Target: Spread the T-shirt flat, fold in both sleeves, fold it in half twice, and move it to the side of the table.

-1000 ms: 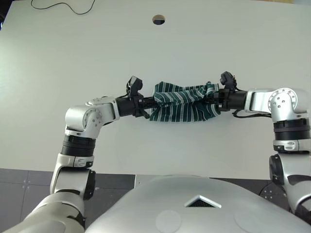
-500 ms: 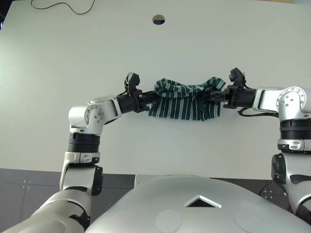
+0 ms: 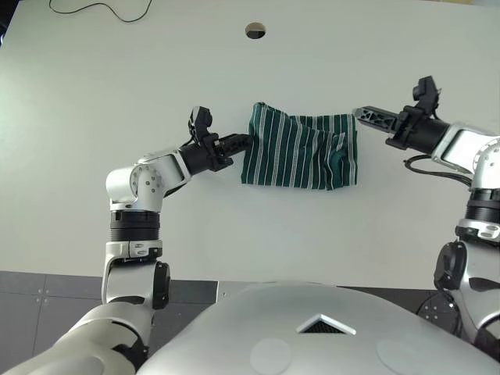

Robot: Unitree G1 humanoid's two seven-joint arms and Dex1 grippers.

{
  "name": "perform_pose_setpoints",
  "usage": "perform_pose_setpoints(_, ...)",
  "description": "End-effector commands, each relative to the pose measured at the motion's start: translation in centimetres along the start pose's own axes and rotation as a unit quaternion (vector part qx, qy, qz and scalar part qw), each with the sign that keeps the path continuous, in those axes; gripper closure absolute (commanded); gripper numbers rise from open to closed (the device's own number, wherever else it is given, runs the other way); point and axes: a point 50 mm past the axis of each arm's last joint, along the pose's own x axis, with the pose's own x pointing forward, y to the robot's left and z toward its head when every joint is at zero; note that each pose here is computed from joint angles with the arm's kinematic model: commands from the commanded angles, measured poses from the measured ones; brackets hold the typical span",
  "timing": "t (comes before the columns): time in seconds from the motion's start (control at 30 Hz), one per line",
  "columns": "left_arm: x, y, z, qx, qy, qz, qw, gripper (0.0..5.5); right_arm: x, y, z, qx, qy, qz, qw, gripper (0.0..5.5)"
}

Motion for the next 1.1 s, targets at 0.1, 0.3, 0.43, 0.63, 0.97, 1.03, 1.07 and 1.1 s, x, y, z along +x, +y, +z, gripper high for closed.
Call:
perform_pose_setpoints(0.1,-1.1,0.0,2.5,0.027,-0.081,-0.005,0.996,4.38,0.6,2.9,0.1,-0.235,-0.054,0.006,0.970,3.12)
perform_pose_setpoints(0.3,-1.9,-0.5,4.4,0.048,-0.168,0.000,0.985,5.39,4.8,7.2,-4.1,-0.567,-0.044,-0.019,0.822,4.32)
perform_pose_setpoints(0.43,-1.9,-0.6,5.0,0.045,-0.198,0.002,0.979,5.40,7.1,8.8,-7.6,-0.665,-0.023,0.013,0.746,5.07)
perform_pose_setpoints(0.63,-1.7,-0.6,4.9,0.041,-0.208,0.003,0.977,5.40,8.0,9.0,-9.0,-0.681,-0.015,0.026,0.731,5.36)
perform_pose_setpoints(0.97,-1.4,-0.9,4.3,0.042,-0.210,-0.005,0.977,5.40,7.8,3.9,-12.0,-0.690,0.145,0.007,0.710,5.36)
perform_pose_setpoints(1.03,-1.4,-0.9,4.2,0.042,-0.211,-0.004,0.976,5.40,6.3,2.4,-12.5,-0.689,0.184,0.001,0.701,5.36)
perform_pose_setpoints(1.07,-1.4,-0.9,4.2,0.042,-0.212,-0.003,0.976,5.40,5.5,1.7,-12.5,-0.689,0.198,-0.004,0.697,5.36)
perform_pose_setpoints(1.1,-1.5,-0.9,4.1,0.043,-0.212,-0.003,0.976,5.40,4.5,1.1,-12.3,-0.689,0.210,-0.011,0.693,5.36)
